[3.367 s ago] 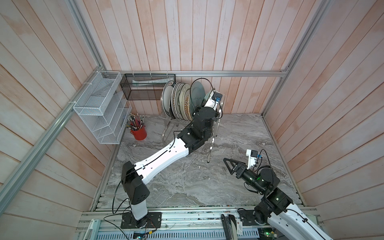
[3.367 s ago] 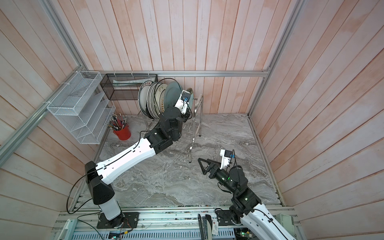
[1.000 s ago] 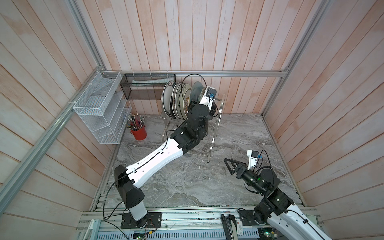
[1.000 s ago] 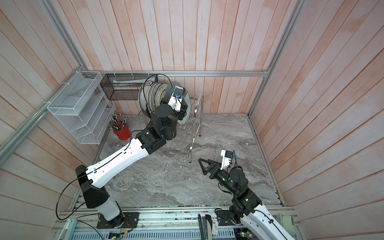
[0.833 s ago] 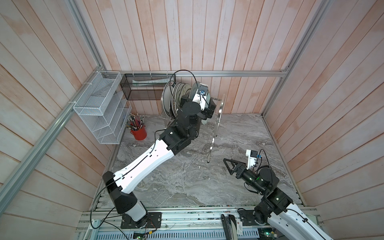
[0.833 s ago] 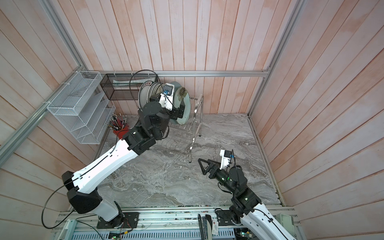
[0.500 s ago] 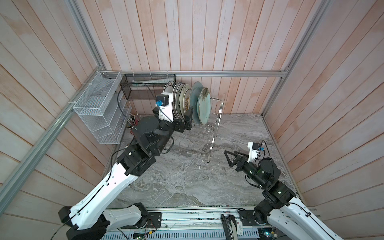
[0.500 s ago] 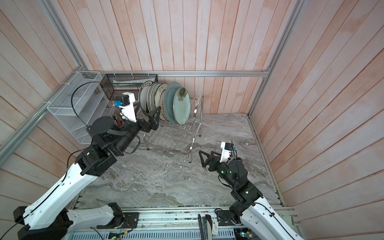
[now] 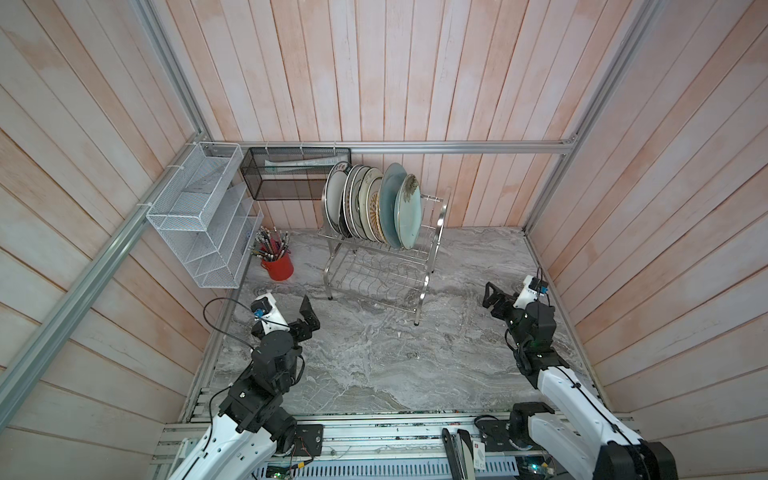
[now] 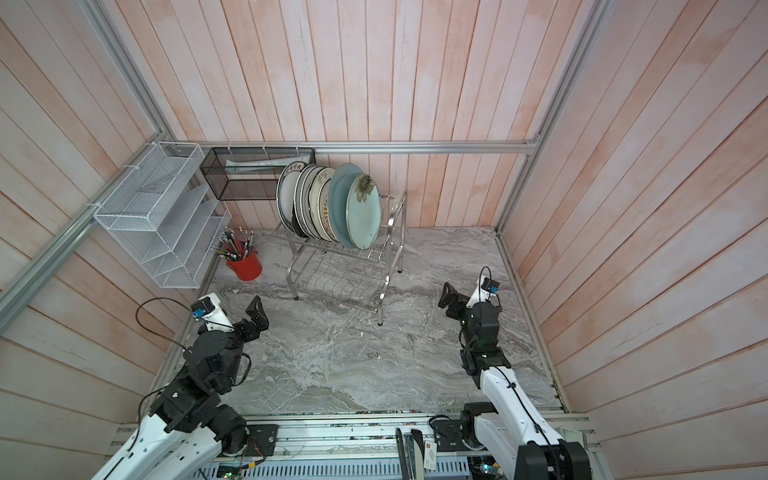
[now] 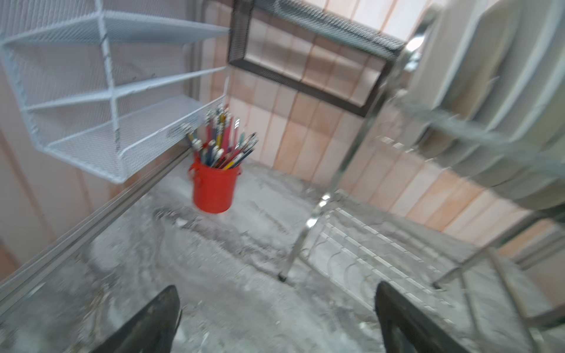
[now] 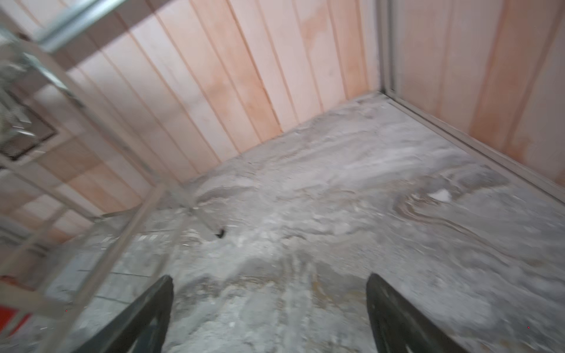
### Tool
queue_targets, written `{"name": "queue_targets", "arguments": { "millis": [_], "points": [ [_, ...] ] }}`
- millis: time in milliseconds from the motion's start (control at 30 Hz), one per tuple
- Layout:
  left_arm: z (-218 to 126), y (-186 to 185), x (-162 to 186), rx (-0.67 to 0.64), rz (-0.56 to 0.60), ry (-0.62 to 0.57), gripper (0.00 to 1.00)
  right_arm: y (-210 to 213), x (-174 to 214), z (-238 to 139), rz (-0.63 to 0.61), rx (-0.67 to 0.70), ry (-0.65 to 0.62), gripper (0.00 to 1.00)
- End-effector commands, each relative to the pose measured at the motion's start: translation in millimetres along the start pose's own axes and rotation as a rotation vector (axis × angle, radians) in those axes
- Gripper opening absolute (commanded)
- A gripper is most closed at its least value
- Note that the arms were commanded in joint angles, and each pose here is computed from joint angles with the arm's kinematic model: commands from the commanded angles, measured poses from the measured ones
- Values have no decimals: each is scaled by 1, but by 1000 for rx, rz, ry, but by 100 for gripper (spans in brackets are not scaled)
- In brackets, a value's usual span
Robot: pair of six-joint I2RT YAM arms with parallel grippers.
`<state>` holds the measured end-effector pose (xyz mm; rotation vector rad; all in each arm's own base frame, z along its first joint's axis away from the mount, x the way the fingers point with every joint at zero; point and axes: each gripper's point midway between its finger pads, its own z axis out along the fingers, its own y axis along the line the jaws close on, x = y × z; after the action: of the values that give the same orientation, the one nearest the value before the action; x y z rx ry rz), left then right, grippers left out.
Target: Load the plates into the dish rack
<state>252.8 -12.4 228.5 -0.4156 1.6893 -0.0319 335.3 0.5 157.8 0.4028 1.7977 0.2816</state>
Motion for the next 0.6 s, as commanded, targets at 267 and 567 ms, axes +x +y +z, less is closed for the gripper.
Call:
{"name": "queue_targets", "arguments": {
  "millis": [267, 567],
  "points": [
    [56, 68, 36, -246, 41, -162, 100, -30, -23, 19, -234, 110, -183, 98],
    [96, 62, 37, -146, 84, -183, 100, -39, -10, 26, -325, 108, -208, 98]
  ]
}}
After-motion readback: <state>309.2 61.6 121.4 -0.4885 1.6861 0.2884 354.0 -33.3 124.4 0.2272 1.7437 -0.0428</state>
